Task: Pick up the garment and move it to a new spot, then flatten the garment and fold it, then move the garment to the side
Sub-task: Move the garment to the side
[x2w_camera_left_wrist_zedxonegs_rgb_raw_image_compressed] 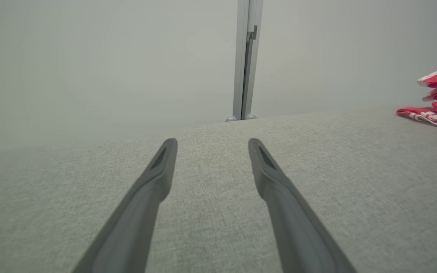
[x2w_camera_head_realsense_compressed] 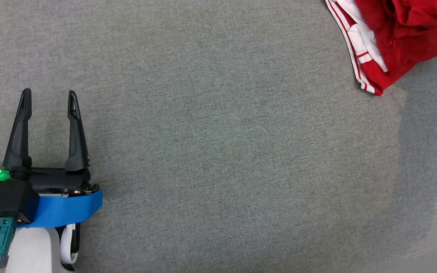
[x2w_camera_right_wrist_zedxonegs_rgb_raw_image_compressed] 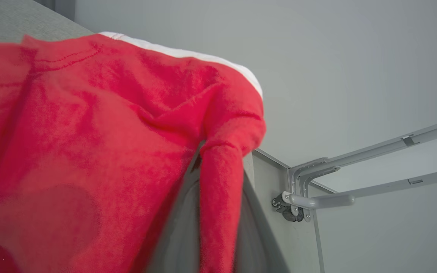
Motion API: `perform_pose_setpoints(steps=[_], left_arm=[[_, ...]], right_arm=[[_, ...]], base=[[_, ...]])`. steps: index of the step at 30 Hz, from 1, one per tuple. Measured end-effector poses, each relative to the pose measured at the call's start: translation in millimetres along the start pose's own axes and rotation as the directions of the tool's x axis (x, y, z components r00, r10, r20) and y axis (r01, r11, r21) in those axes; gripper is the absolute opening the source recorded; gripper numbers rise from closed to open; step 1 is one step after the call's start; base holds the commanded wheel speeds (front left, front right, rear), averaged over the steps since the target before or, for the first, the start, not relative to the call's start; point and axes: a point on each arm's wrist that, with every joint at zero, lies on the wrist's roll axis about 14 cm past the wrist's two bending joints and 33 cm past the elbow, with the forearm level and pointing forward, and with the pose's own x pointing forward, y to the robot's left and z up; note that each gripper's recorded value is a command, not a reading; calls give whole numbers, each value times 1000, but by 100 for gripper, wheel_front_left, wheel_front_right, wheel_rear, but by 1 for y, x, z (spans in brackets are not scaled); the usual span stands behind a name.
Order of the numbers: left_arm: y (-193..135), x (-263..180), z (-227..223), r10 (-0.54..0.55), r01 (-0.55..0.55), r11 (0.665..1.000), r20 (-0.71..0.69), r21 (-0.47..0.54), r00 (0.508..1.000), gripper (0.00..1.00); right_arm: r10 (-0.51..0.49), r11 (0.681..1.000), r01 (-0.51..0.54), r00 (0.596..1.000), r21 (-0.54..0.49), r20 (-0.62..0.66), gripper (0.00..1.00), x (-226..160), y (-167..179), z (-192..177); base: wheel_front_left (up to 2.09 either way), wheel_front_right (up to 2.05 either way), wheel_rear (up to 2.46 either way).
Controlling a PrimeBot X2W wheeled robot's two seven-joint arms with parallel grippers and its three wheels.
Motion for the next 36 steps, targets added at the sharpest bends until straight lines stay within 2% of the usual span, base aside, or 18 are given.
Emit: perform_pose_setpoints(steps=[3, 6, 9, 11, 15, 19, 26, 27, 29, 36], left_arm=[[-4, 5, 0, -13, 13, 1000, 10, -5, 1000, 100], [-6, 8, -1, -21, 21, 1000, 15, -7, 1000, 100], [-7, 9, -3, -26, 26, 1000, 13, -9, 1000, 100], [-7, 8, -2, -25, 25, 1000, 13, -8, 1000, 100], [-2, 6, 4, -9, 9, 1000, 22, 0, 1000, 100], [2, 1, 15, 10, -10, 1000, 36, 4, 999, 100], [13, -23, 47, 69, -71, 997, 74, 19, 995, 100], [17, -32, 54, 94, -96, 995, 80, 20, 992, 100], [21, -43, 61, 115, -117, 993, 84, 21, 990, 100], [33, -79, 76, 184, -187, 982, 91, 25, 979, 100]], right_arm=[[-15, 1000, 15, 1000, 12, -5, 0, 1, -7, -1], [6, 1000, -6, 1000, -26, -29, 0, 4, -1, -6], [7, 1000, -7, 1000, -6, -29, 0, 7, 3, -6], [1, 1000, -1, 999, 9, -50, 99, 7, 3, -11], [1, 1000, 0, 999, 22, -40, 100, 5, 6, -7], [-32, 999, 32, 999, 22, -5, 100, -2, -8, 4], [-92, 994, 85, 991, 71, 100, 100, -24, -30, 45], [-89, 991, 70, 982, 116, 168, 100, -30, -23, 67], [-79, 988, 43, 967, 150, 243, 100, -37, -13, 89], [-18, 974, -84, 897, 211, 441, 100, -76, 38, 137]], base=[[0, 0, 0], [0, 0, 0], [0, 0, 0], [0, 0, 0], [0, 0, 0], [0, 0, 0], [0, 0, 0], [0, 0, 0], [0, 0, 0], [0, 0, 0]])
